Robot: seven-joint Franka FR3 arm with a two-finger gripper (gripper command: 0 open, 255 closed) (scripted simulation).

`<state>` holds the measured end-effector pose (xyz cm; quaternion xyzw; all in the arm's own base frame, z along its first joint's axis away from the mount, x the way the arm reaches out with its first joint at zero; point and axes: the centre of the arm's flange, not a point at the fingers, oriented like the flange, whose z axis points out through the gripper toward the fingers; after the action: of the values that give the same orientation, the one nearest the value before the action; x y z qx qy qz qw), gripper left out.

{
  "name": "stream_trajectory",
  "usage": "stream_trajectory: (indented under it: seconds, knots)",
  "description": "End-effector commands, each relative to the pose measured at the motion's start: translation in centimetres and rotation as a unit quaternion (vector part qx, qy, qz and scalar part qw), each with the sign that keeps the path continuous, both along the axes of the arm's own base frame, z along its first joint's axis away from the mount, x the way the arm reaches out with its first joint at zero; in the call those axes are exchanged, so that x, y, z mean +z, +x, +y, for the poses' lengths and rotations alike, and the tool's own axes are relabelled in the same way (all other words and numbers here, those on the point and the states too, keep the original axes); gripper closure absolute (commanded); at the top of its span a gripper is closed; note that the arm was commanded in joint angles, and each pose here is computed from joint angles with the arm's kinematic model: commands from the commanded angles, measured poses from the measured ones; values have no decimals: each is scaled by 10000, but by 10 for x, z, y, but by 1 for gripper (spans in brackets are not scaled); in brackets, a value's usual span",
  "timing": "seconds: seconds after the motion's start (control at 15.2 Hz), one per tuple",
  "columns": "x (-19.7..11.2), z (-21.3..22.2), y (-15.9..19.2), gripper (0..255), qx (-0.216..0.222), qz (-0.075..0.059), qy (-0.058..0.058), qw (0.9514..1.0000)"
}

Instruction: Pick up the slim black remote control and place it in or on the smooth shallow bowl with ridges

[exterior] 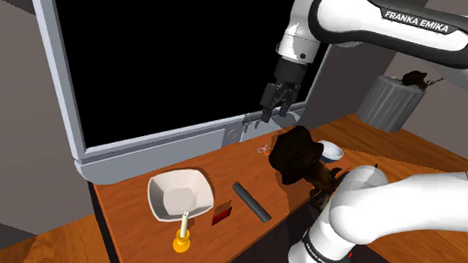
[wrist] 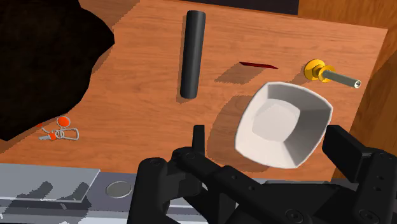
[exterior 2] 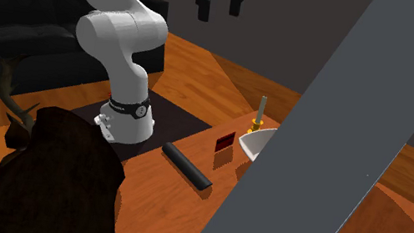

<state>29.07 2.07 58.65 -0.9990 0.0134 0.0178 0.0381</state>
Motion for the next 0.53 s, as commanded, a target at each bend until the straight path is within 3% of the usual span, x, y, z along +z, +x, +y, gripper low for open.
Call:
stream_trajectory:
  seconds: [0.0,0.46]
  knots:
    - [0,0,0,0,0,0,0,10000]
    - [-92,-10,11,0,-157,258,-34,9995]
